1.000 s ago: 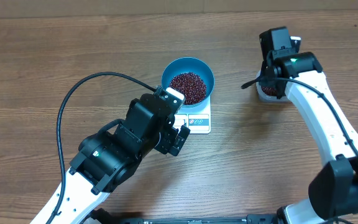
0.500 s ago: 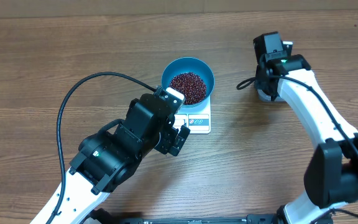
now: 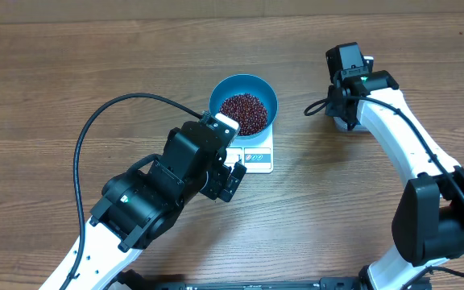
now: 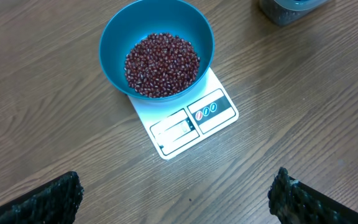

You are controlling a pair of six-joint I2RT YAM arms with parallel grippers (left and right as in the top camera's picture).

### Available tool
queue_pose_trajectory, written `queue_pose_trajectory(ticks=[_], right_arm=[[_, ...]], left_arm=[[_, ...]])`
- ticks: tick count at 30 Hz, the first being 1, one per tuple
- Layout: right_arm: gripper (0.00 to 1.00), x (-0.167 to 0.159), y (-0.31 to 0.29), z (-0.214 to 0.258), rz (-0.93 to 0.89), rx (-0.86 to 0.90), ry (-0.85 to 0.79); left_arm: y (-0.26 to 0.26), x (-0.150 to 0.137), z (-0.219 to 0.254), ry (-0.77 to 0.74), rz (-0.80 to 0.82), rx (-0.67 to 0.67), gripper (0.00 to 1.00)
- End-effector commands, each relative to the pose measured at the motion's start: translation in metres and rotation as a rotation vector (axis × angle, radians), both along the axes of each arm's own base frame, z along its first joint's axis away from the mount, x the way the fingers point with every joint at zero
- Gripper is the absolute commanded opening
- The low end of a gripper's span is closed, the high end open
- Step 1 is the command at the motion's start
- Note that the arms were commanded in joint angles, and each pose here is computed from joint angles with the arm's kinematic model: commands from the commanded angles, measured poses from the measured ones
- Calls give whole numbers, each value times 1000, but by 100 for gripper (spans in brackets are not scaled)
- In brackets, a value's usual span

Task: Scoop item into bowl and weigh 150g on scale
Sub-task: 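Lower the scoop into the tub and scoop a small amount of beans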

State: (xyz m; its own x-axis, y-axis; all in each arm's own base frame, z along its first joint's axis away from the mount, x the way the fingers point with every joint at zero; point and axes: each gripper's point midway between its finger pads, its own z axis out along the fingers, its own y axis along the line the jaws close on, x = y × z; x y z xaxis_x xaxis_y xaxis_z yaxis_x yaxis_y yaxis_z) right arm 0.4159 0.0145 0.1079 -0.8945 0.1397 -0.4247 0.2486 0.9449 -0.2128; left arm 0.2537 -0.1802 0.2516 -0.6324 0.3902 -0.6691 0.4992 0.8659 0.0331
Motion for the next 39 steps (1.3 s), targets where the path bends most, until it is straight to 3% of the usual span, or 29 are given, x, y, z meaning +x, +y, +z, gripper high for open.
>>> queue_pose_trajectory(ticks=[1,17,39], right_arm=[[4,1,19,-10,38,122,17],[4,4,-24,20,-41,179,-64],[4,-6,-47,33,3,456,-75]], left_arm=[[-1,-1,-6,22,4,-6,100],[-1,-1,-6,22,4,-6,100],[-1,-1,-6,22,4,-6,100]])
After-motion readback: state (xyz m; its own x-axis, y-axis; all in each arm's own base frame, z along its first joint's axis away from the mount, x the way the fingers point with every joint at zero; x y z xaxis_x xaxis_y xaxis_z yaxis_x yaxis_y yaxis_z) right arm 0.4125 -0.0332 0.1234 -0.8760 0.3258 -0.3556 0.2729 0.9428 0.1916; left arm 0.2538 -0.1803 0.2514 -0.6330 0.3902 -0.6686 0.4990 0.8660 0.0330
